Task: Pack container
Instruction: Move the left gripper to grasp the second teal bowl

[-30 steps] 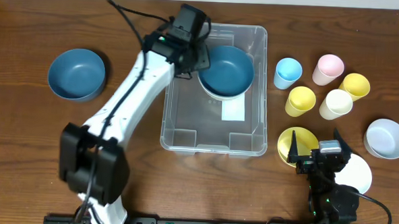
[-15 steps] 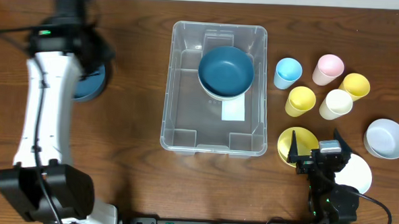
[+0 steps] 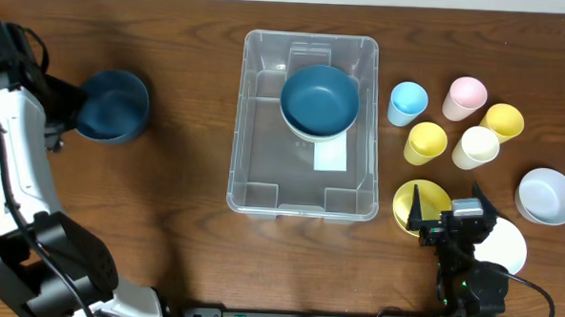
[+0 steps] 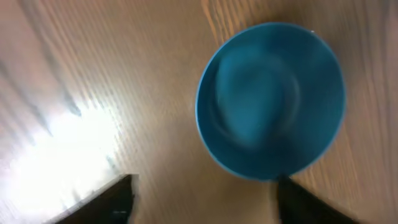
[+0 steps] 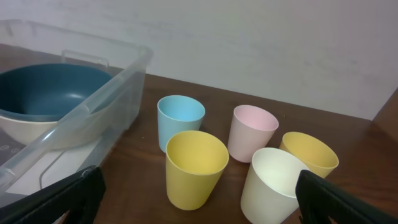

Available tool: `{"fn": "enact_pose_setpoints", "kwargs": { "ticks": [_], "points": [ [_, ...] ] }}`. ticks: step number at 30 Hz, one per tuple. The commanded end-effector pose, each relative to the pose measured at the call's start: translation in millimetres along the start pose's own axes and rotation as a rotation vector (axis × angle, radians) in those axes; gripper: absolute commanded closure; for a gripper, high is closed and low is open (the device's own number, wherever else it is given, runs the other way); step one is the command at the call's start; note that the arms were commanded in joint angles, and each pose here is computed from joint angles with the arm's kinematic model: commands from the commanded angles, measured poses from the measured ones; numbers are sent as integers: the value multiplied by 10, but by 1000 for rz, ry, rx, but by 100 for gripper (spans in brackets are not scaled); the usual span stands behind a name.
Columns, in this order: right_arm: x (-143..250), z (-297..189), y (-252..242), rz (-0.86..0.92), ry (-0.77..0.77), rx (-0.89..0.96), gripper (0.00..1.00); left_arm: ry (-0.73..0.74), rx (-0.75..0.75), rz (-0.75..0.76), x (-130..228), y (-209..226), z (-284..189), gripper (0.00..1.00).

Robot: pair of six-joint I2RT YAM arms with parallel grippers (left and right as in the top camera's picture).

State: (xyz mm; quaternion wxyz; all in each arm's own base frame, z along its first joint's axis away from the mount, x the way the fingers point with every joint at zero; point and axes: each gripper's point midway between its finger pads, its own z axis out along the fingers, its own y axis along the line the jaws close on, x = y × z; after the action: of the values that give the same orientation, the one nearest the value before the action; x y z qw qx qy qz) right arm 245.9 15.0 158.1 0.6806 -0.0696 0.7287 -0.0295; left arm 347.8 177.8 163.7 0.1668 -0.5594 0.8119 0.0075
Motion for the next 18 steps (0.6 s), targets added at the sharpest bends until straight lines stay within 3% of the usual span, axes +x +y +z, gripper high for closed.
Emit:
{"fn": "enact_pose_setpoints", "kwargs": {
  "ticks": [1, 18],
  "points": [
    [6, -1, 36, -8, -2, -15, 1, 13, -34, -7, 47, 60, 217, 20],
    [5, -1, 35, -8, -2, -15, 1, 71, -93, -68, 117, 58, 949, 20]
  ]
}}
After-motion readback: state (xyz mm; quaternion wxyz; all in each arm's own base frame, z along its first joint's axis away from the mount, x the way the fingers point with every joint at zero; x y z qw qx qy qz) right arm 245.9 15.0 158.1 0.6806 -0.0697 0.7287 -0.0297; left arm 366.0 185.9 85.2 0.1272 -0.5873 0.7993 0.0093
